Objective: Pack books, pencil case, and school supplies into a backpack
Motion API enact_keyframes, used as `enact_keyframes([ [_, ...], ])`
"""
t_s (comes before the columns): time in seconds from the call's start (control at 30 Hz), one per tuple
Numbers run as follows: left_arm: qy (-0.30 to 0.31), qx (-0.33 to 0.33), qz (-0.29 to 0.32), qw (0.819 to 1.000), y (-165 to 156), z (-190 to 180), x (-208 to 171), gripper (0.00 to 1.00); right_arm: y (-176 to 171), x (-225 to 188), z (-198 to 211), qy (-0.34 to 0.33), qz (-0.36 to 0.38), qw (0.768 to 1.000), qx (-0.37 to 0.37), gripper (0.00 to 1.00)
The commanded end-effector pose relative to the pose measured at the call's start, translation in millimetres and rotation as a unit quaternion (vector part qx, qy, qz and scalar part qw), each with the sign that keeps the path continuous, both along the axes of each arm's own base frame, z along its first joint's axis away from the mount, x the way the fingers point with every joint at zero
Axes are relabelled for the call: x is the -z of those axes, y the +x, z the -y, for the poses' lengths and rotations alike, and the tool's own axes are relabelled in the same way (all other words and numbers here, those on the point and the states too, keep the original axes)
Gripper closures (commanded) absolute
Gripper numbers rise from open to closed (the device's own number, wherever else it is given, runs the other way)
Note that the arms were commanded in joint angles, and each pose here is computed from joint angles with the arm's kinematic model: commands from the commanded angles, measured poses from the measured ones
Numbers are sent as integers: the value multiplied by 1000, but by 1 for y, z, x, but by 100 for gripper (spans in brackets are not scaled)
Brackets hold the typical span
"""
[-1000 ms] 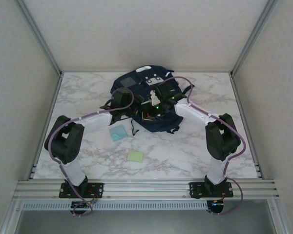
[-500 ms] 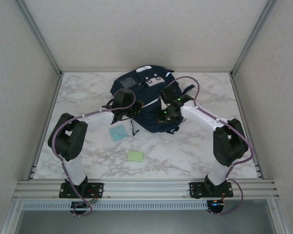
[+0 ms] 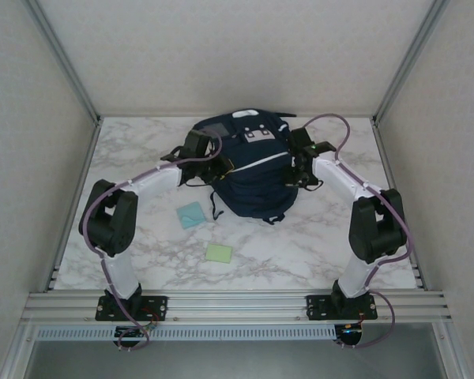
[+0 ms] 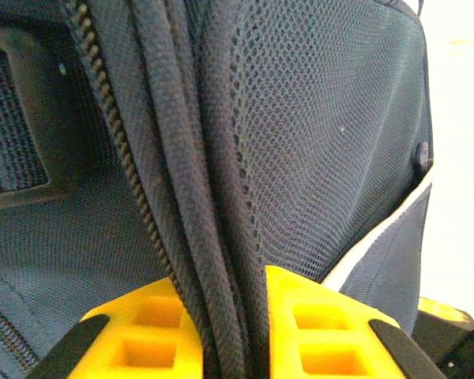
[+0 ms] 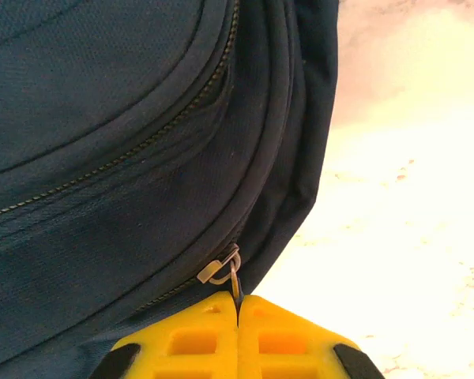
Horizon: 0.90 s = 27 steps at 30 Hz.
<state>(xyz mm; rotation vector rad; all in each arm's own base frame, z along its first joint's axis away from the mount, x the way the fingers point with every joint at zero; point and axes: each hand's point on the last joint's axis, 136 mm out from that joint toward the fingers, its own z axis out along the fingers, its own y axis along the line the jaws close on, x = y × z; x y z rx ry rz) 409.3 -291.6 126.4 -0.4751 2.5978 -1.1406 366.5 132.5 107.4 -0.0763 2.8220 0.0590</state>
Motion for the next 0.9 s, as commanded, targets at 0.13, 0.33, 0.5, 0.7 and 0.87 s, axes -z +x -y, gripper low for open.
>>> enact_keyframes([
  [0.13,24,70,50,996,49,-20,-11,81,-31,3,-36,143,-23,989,-16,100],
  [0.33,107,-16,42,993,64,-54,-29,0,-22,-12,-91,239,-10,969,-55,100],
  [0.5,75,-106,30,991,33,-76,-36,0,-19,-18,-133,266,-12,959,-98,100],
  [0.7,12,-181,-11,983,-27,-70,-22,3,-21,-15,-167,278,-26,951,-132,100],
  [0.87,-8,-216,-36,976,-55,-57,-7,2,-32,-12,-183,293,-40,944,-147,100],
])
